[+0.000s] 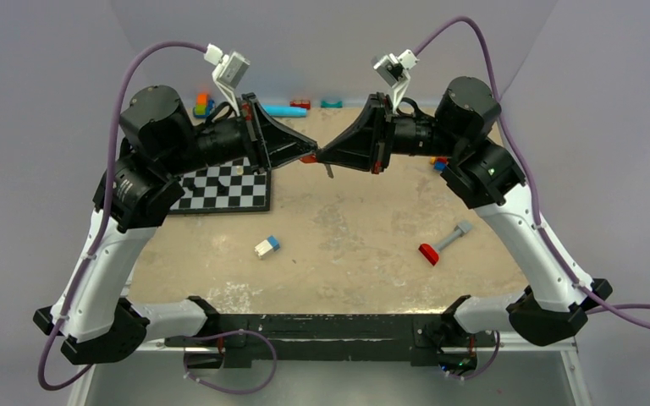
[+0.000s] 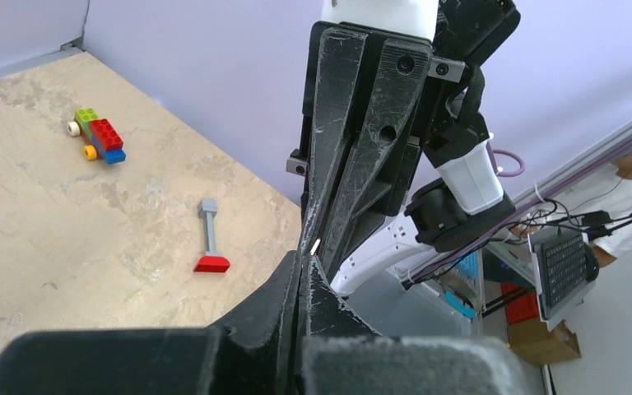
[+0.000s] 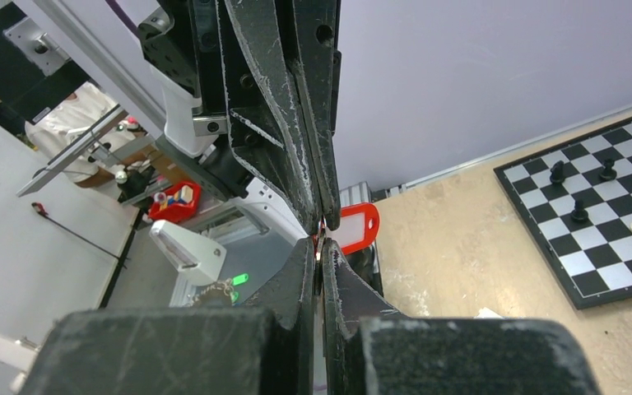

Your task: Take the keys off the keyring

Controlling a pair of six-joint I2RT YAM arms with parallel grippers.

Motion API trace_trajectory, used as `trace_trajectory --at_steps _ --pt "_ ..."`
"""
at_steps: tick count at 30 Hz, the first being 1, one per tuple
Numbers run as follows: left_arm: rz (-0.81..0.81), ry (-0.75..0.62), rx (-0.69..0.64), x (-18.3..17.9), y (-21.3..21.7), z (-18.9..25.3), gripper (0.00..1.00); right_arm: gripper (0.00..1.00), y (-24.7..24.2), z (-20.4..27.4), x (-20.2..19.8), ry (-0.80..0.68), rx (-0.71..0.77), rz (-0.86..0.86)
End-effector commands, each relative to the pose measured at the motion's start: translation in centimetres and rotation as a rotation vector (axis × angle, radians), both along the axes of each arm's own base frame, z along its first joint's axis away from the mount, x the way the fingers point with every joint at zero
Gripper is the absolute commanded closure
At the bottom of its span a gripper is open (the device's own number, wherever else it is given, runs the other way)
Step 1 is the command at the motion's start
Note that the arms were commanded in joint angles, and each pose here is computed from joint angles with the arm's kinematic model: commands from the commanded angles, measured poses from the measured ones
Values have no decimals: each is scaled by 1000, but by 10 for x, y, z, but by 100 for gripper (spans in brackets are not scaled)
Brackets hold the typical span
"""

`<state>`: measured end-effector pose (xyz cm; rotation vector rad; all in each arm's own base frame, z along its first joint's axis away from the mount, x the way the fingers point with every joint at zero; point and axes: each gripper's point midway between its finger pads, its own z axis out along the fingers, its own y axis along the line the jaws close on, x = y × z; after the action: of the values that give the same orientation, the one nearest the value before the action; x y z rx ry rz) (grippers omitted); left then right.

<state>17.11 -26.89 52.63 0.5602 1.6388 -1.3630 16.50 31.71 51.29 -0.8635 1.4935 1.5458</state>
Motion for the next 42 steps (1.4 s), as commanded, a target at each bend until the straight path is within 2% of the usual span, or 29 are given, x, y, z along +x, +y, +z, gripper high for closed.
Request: trace_trajectory --at_steps 1,18,25,35,42 --pt "64 -41 -108 6 5 29 100 100 -6 15 -8 -34 47 -4" --pt "126 -16 -173 16 8 36 100 94 -3 21 -5 -23 71 -4" --pt "128 18 -220 19 6 39 100 79 -1 22 -3 -16 78 -2" --pt "142 -2 -177 16 11 34 100 72 -11 28 -6 -67 60 -41" --pt "125 -3 -178 14 9 34 100 58 -15 35 -2 -87 71 -73"
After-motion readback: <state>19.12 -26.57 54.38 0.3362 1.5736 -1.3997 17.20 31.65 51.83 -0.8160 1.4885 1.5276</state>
